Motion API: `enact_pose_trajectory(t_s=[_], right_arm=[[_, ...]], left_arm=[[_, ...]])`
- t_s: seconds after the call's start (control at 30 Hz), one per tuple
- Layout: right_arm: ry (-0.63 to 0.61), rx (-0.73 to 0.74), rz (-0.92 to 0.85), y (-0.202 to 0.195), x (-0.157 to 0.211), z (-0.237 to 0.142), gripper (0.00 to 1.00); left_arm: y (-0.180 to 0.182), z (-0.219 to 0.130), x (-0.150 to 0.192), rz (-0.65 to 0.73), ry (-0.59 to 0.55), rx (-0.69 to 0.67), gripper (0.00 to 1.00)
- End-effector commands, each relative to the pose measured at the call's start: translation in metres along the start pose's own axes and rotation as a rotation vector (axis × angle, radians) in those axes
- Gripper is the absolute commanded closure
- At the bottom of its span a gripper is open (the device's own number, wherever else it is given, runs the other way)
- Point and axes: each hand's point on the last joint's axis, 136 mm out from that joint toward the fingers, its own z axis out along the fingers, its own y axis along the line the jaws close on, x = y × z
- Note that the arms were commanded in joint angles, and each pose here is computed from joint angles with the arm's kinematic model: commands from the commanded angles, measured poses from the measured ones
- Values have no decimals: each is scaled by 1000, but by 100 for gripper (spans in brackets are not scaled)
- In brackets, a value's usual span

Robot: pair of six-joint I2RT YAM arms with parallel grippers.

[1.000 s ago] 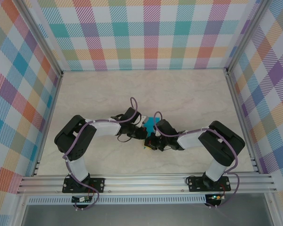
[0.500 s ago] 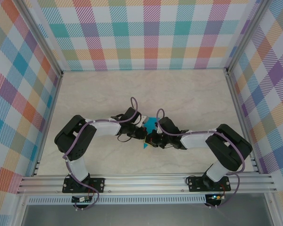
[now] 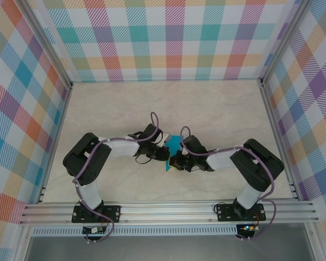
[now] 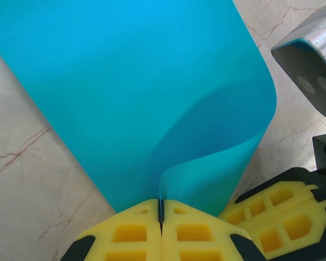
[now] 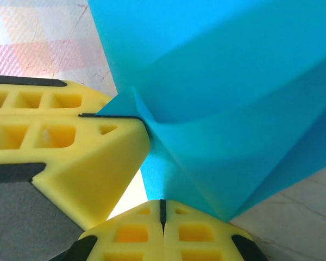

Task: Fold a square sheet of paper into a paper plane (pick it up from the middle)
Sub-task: Third fold the triangle at the center of the table.

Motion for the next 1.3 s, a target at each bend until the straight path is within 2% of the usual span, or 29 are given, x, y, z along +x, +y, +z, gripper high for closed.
enact_pose_trajectory(t_s=[0.0,0.3,0.8,1.1,1.27], right_arm=[[-22,-27,-18,7,-6,-4,100],[-79,-55,-18,8,-29,-29,100],[-63,13,16,-21,-40,-12,100],[-99,-57,-13,-3,-59,-37,100],[-95,-50,-9,-9,-69,-37,100]], left_arm=[[23,9,28,-38,102,-68,100],[23,8,26,-39,100,-71,100],[27,9,29,-39,109,-89,100],[27,6,29,-34,115,-98,100],[27,7,29,-34,115,-98,100]])
